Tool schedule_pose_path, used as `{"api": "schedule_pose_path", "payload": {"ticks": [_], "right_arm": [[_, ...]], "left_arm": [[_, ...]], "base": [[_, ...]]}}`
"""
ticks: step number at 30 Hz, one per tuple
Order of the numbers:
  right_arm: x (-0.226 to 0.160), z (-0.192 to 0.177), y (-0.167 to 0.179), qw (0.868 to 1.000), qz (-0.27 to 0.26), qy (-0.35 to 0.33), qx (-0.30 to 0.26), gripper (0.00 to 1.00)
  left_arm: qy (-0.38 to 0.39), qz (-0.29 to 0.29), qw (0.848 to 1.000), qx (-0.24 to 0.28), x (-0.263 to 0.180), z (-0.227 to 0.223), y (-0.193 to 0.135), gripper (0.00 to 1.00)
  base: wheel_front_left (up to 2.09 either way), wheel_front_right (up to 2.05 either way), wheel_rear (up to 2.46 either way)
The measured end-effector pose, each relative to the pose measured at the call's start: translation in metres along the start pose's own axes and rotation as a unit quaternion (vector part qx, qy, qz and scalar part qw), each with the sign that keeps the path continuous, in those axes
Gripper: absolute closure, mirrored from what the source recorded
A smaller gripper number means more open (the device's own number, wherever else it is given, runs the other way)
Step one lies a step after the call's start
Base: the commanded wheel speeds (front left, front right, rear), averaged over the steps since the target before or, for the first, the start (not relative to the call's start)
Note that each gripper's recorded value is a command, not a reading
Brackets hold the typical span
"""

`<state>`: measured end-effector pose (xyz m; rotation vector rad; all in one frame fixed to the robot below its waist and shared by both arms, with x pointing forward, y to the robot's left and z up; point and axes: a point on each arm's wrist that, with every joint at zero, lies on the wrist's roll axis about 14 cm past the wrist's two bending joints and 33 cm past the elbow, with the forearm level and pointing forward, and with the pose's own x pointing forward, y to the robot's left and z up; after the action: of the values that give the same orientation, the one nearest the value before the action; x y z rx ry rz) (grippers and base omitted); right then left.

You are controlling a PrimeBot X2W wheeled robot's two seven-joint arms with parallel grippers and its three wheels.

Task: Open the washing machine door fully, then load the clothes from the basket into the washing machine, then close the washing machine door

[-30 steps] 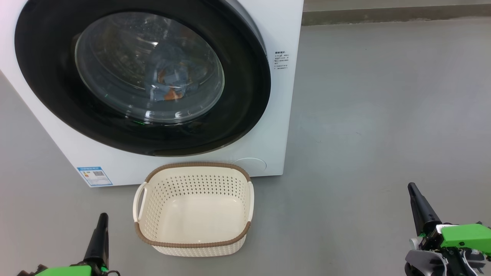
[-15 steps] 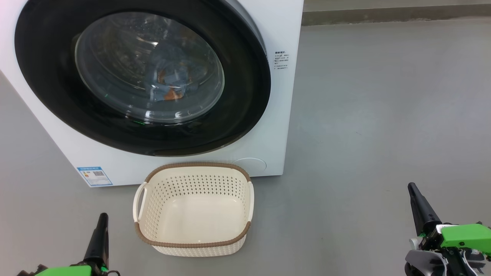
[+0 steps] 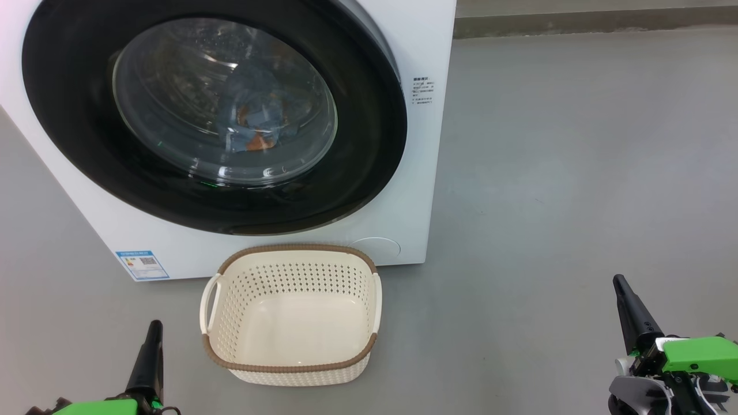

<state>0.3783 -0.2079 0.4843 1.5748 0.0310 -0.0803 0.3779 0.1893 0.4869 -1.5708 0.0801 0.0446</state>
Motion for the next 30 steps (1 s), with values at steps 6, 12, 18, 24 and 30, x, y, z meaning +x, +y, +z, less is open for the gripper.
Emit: {"api": "schedule_pose_path", "payload": {"ticks": [6, 12, 18, 24, 30], "right_arm": [[0.0000, 0.0000, 0.0000, 1.000, 0.000, 0.000, 0.000, 1.00], [0.0000, -0.0001, 0.0000, 1.000, 0.000, 0.000, 0.000, 1.00], [0.0000, -0.0001, 0.0000, 1.000, 0.000, 0.000, 0.000, 1.00], [0.0000, -0.0001, 0.0000, 1.000, 0.000, 0.000, 0.000, 1.00], [0.0000, -0.0001, 0.0000, 1.000, 0.000, 0.000, 0.000, 1.00]], "left_arm": [[0.000, 0.000, 1.000, 0.000, 0.0000, 0.0000, 0.0000, 1.00], [0.000, 0.000, 1.000, 0.000, 0.0000, 0.0000, 0.0000, 1.00], [0.000, 0.000, 1.000, 0.000, 0.0000, 0.0001, 0.0000, 1.00], [0.000, 0.000, 1.000, 0.000, 0.0000, 0.0001, 0.0000, 1.00], [0.000, 0.000, 1.000, 0.000, 0.0000, 0.0001, 0.0000, 1.00]], "base": [[0.00, 0.00, 0.00], [0.00, 0.00, 0.00], [0.00, 0.00, 0.00], [0.00, 0.00, 0.00], [0.00, 0.00, 0.00]]}}
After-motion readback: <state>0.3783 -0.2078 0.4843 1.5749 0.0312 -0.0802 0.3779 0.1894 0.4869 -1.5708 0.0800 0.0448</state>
